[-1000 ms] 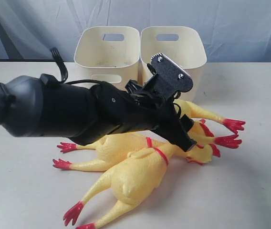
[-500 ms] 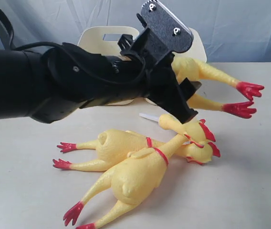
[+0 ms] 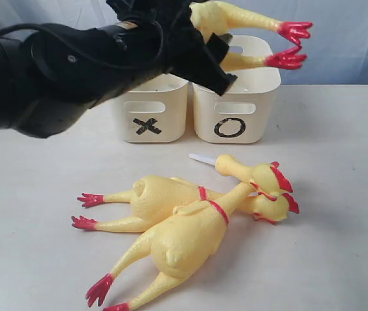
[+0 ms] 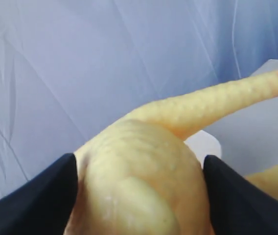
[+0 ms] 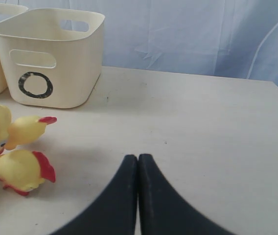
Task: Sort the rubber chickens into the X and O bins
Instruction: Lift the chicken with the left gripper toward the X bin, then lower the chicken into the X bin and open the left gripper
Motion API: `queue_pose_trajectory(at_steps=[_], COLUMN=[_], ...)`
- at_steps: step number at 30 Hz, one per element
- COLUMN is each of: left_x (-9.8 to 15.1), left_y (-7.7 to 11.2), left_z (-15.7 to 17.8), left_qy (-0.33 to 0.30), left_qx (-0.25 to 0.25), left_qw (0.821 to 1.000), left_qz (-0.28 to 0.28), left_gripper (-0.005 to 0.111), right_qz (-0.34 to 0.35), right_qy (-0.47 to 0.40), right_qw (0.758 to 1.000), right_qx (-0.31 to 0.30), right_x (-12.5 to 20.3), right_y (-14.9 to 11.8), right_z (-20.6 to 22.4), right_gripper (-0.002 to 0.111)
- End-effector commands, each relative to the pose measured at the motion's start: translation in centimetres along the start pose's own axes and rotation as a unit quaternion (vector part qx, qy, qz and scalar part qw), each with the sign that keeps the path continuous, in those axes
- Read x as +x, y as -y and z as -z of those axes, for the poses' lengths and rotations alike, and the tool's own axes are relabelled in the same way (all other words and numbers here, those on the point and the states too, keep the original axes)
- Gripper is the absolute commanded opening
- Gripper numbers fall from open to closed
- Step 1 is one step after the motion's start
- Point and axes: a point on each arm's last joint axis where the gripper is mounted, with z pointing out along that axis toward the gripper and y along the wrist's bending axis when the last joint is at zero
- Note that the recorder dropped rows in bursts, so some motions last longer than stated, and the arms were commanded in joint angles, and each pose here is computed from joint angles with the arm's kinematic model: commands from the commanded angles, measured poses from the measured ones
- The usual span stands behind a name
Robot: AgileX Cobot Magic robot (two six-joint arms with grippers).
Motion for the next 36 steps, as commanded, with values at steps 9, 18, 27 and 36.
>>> queue_pose_trajectory(at_steps=[9,18,27,36], left_x=[-0.8,0.5,2.1,3.6], left_y=[-6.9,-8.3,-8.0,-10.8], left_z=[-1.1,-3.2,-6.4,-8.8], left_qy=[-0.012,-0.047,-0.068,-0.087], left_qx=[0.000,0.034,0.051,0.076], left_qw=[1.000,0.998,0.994,0.989], left_qz=[-0.013,-0.019,-0.072,0.090], left_gripper=[0.000,0.000,0.000,0.000], right_qz=[-0.002,-0.002,-0.002,-0.002], right_qy=[0.006,0.006,0.006,0.006], right_qw=[1.000,1.000,1.000,1.000], right_qx=[0.003,0.003,0.003,0.003], right_x=[0.0,0.0,0.0,0.0], right_y=[0.0,0.0,0.0,0.0], right_z=[0.0,0.0,0.0,0.0], right_gripper=[0.001,0.001,0.001,0.001])
